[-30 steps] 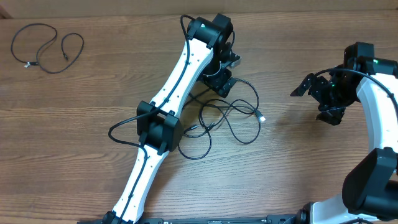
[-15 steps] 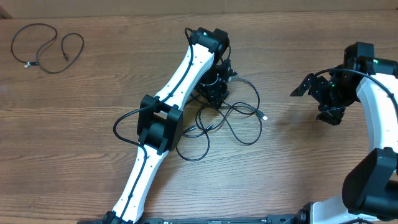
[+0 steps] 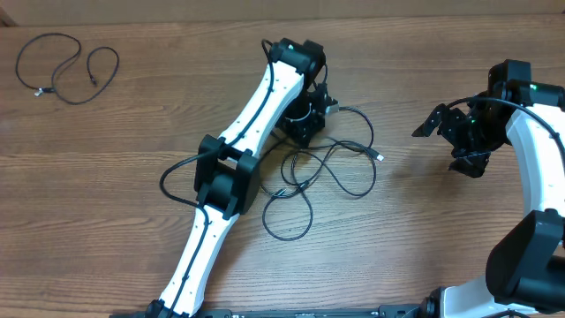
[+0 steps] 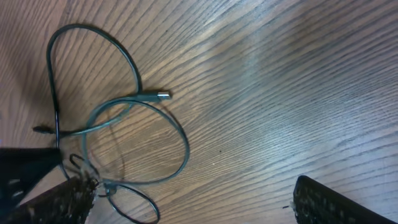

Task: Untangle cables
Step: 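Lift the strand with the left gripper and drag it leftward to straighten it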

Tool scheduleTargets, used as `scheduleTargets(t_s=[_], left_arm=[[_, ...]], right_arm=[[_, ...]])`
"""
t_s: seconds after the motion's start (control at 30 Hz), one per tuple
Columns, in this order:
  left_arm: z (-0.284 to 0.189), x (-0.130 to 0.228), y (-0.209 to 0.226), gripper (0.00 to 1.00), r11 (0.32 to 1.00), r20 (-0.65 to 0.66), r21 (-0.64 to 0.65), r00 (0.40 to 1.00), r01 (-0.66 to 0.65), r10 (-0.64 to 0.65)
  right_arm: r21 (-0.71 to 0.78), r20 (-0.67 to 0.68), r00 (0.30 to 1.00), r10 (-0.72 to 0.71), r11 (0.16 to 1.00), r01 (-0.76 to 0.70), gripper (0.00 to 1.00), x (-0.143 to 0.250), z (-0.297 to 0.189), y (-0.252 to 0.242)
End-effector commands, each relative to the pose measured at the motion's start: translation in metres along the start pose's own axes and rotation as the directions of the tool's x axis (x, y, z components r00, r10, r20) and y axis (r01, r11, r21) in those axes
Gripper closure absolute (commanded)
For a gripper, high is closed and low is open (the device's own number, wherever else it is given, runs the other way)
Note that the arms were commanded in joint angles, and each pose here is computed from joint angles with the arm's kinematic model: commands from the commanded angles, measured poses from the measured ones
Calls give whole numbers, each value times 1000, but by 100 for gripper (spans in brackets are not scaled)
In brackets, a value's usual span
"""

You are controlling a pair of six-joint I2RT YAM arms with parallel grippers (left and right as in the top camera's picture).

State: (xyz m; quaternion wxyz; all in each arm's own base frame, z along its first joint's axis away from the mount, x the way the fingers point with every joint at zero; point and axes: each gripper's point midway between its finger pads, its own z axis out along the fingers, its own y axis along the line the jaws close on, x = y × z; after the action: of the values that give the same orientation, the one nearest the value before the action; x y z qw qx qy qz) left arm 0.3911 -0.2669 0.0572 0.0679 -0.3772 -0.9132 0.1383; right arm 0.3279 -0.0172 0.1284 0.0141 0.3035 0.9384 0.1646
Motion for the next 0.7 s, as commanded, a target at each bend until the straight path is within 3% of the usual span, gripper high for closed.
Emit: scheduleTargets(t_s=[0.0, 0.03, 0.1, 0.17, 0.4, 0.53, 0.67], left_arm=[[-135, -30, -26, 96, 1000, 394, 11, 919, 20, -22], [-163, -32, -35, 96, 1000, 470, 16, 882, 1, -8], [-236, -32, -59, 96, 998, 655, 26, 755, -57, 26], [-312, -20, -86, 96, 993, 809, 18, 585, -120, 56], [-476, 33, -163, 96, 969, 991, 19, 137, -246, 15], [-536, 61, -195, 96, 945, 995, 83, -31, -317, -98], [-565, 72, -209, 96, 925, 982, 85, -126, -369, -141]], right_arm=[[0, 17, 1000, 3, 1000, -3, 0, -2, -4, 1], [0, 17, 1000, 3, 1000, -3, 0, -2, -4, 1], [0, 17, 1000, 3, 1000, -3, 0, -3, -4, 1], [0, 17, 1000, 3, 1000, -3, 0, -2, -4, 1], [0, 17, 1000, 3, 1000, -3, 0, -2, -4, 1], [0, 17, 1000, 3, 1000, -3, 0, -2, -4, 1], [0, 17, 1000, 3, 1000, -3, 0, -3, -4, 1]])
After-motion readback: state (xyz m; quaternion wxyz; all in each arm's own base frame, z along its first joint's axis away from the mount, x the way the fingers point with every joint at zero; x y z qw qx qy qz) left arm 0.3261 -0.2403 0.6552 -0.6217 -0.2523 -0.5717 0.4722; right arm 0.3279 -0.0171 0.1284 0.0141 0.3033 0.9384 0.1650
